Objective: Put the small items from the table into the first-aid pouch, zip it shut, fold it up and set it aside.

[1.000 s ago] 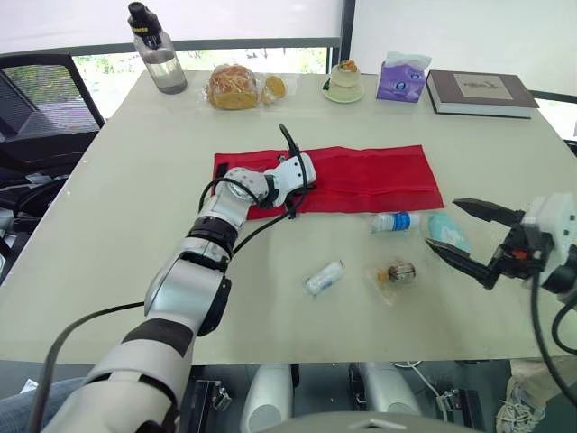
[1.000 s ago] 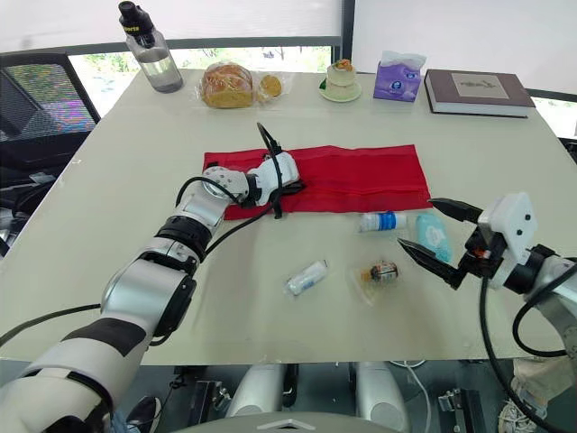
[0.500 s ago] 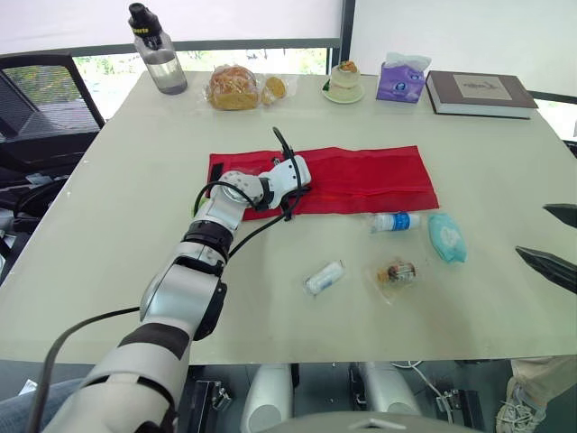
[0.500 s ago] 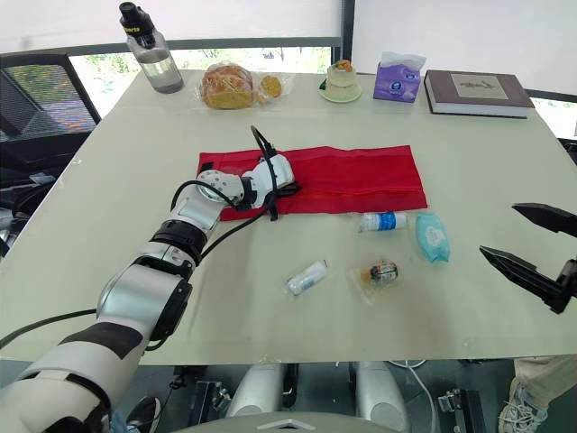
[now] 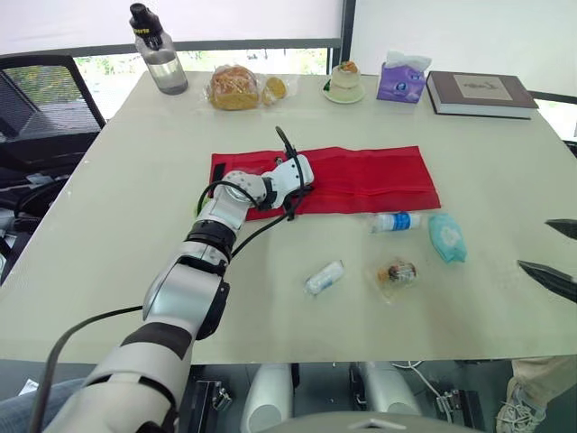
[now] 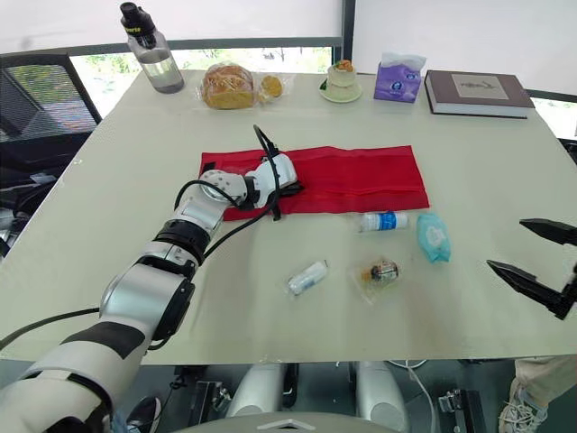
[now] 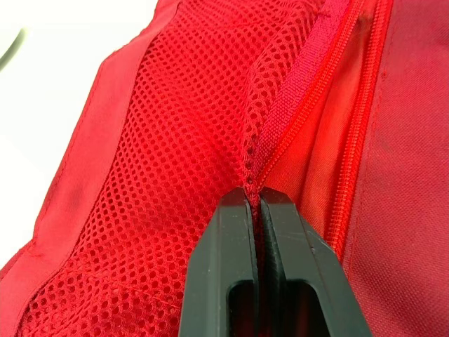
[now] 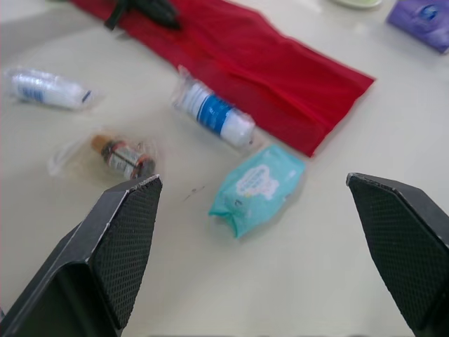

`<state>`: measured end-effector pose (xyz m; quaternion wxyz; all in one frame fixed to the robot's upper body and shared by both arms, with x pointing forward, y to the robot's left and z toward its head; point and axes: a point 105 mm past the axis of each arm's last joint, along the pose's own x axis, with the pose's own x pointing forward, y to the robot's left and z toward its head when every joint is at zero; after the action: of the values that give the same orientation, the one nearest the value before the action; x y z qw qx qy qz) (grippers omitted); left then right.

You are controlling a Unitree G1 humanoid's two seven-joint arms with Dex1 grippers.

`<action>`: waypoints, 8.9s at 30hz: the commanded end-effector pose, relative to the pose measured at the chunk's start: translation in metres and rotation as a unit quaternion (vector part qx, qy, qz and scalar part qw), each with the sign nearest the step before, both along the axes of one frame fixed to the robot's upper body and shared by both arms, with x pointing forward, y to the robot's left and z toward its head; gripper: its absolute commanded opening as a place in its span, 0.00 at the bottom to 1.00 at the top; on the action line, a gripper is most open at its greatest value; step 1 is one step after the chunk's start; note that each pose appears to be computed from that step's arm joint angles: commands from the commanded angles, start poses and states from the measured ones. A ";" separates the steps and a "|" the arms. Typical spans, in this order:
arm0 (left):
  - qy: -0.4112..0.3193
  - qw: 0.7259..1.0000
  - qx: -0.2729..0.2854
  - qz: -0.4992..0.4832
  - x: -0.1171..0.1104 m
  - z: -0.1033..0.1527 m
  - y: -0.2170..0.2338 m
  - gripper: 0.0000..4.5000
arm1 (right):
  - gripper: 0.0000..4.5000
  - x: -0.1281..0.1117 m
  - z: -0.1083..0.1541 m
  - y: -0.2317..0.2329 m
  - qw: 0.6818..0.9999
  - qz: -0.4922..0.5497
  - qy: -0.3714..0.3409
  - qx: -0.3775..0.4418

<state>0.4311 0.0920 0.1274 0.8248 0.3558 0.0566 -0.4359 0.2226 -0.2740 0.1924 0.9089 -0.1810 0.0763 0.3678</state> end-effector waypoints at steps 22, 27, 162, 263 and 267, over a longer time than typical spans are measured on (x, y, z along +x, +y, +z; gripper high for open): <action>-0.034 0.999 -0.022 -0.023 -0.002 0.020 -0.023 0.02 | 1.00 0.120 -0.035 0.079 0.970 0.211 0.005 -0.116; -0.035 0.999 -0.021 -0.019 -0.001 0.021 -0.021 0.02 | 1.00 0.129 -0.048 0.087 0.961 0.233 0.020 -0.150; 0.024 0.992 -0.100 -0.080 -0.042 0.015 -0.074 0.00 | 0.03 0.099 -0.059 0.185 0.982 0.112 0.146 0.031; -0.008 0.996 -0.070 -0.050 -0.026 0.006 -0.014 0.00 | 0.99 0.071 -0.073 0.247 0.831 0.505 -0.018 -0.233; -0.008 0.996 -0.073 -0.049 -0.026 0.005 -0.015 0.00 | 0.88 0.071 -0.077 0.247 0.828 0.508 -0.015 -0.237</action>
<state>0.4050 0.0794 0.1234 0.8236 0.3021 0.0195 -0.4796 0.2951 -0.0306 0.1079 0.5298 -0.4037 0.0655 0.7430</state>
